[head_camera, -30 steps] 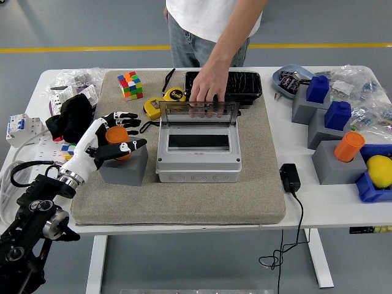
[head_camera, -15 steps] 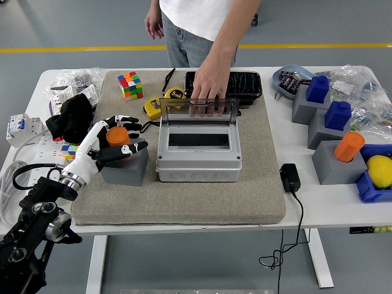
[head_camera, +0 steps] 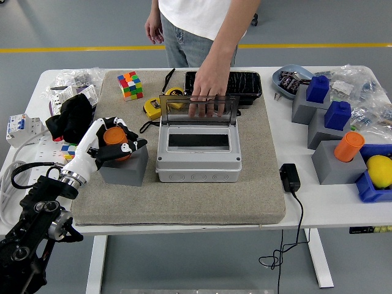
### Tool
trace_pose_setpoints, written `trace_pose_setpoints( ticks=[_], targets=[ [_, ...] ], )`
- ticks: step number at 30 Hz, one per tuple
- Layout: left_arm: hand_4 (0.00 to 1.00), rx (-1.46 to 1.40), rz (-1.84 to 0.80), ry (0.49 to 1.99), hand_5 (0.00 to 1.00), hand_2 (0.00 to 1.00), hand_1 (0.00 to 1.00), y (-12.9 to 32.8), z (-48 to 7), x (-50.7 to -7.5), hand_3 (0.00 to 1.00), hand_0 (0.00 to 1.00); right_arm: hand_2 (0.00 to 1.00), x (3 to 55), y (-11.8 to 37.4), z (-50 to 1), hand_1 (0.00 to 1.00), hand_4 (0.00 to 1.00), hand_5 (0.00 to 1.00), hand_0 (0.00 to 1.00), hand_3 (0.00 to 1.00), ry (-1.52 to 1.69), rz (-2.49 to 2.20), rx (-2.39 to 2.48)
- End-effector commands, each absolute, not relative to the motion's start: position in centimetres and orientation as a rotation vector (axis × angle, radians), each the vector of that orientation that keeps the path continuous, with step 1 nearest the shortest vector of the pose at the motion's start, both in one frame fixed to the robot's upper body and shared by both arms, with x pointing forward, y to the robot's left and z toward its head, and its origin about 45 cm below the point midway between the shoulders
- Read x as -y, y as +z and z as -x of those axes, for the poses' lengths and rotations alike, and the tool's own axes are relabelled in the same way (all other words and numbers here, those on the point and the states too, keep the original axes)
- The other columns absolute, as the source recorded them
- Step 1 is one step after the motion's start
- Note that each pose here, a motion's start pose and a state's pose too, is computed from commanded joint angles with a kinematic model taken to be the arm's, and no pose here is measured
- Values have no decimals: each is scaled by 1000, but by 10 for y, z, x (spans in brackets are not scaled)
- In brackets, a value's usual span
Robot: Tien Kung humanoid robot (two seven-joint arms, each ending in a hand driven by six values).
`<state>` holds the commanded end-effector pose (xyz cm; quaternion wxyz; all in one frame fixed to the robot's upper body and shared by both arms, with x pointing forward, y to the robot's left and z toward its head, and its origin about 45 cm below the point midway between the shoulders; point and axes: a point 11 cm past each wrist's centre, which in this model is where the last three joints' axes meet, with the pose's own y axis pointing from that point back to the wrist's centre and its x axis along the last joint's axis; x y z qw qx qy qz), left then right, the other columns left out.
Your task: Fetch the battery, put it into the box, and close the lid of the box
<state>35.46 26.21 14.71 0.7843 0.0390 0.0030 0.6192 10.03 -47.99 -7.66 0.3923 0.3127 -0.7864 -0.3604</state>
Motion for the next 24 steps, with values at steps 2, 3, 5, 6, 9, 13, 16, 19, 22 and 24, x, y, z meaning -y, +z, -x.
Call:
trace_pose_setpoints(
  ticks=[2,3,5,6,9,13,16,19,22,24],
  targets=[
    [998,-7,-79,1342,2,183,215,147,-355,-263,145,145,752,480,-76,-101,771,998,998,818,799,-915,-793,1998],
    [998,-7,-78,1344,2,183,215,147,-355,-263,145,145,752,480,-76,-101,771,998,998,818,799,-915,-793,1998],
    [998,-6,-78,1348,2,183,215,147,-355,-263,145,145,752,480,-76,-101,771,998,998,818,799,-915,-793,2001],
    [998,-6,-77,1349,2,123,106,147,-355,-263,62,79,752,480,-76,-102,769,998,998,818,799,-915,-794,2003],
    [998,-8,-76,1352,2,123,106,146,-355,-262,62,79,752,480,-76,-102,769,998,998,818,799,-915,-793,2005],
    [998,-14,-70,1364,2,93,61,145,-355,-262,44,52,752,481,-76,-103,770,998,998,818,799,-915,-791,2007],
    [998,-12,-63,1374,2,93,61,145,-356,-262,44,52,752,481,-75,-103,770,998,998,818,799,-915,-790,2008],
    [998,-8,-56,1382,2,84,43,147,-357,-263,38,37,751,481,-76,-102,770,998,998,818,799,-916,-790,2008],
    [998,-2,-48,1389,2,84,43,149,-358,-263,38,37,751,481,-76,-102,770,998,998,818,799,-916,-790,2008],
    [998,0,-42,1396,2,72,24,151,-359,-263,32,24,752,481,-76,-102,770,998,998,818,799,-916,-791,2008]
  ],
)
